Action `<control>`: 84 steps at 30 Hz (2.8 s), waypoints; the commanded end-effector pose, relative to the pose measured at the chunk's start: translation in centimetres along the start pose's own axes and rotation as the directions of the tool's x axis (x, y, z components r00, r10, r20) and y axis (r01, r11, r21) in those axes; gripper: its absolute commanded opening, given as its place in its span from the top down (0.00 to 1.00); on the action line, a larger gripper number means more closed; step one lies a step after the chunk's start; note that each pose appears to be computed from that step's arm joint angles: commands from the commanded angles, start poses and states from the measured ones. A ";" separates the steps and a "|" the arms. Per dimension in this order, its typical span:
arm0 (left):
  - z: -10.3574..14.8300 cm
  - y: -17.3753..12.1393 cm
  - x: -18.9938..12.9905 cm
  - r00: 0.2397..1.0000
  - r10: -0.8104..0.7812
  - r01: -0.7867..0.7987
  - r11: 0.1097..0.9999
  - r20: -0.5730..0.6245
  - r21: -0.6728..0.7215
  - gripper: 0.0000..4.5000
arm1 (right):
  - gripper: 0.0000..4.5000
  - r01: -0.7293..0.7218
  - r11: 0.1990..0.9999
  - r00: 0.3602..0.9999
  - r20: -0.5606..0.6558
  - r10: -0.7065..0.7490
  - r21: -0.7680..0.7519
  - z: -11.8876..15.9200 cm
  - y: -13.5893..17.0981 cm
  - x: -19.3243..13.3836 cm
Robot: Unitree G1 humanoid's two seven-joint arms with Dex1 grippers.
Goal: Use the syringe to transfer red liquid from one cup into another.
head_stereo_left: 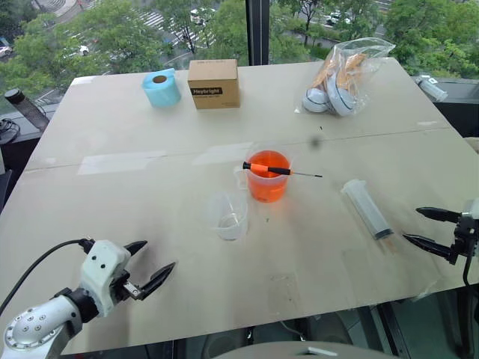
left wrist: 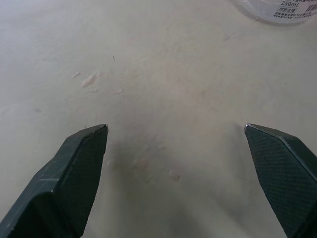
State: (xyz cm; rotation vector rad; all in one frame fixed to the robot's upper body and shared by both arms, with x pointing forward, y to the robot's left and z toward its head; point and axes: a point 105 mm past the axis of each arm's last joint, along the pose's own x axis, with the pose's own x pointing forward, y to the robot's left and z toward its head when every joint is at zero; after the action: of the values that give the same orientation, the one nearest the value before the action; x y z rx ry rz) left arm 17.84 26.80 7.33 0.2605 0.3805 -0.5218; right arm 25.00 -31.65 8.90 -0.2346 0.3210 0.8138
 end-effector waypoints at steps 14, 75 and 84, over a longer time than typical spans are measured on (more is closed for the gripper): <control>8.1 -0.5 -0.6 0.963 -0.244 0.228 0.965 0.118 0.132 0.00 | 0.01 -0.054 0.973 0.976 0.196 0.099 -0.222 11.9 0.5 3.0; 24.7 -8.9 3.7 0.724 -0.581 0.452 0.807 0.373 0.380 0.00 | 0.99 0.268 0.963 0.926 -0.277 -0.257 0.001 10.8 -6.6 3.7; 25.5 -9.5 4.9 0.704 -0.632 0.478 0.759 0.324 0.442 0.00 | 0.43 0.357 0.931 0.861 -0.360 -0.359 -0.076 9.1 -7.8 3.1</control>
State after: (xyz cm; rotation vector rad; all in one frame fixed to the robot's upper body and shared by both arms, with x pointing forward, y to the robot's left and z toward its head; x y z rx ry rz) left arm 24.30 7.89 26.41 0.2984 -0.1009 -1.2424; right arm 34.76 -32.12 14.70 -0.3836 0.6397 0.3796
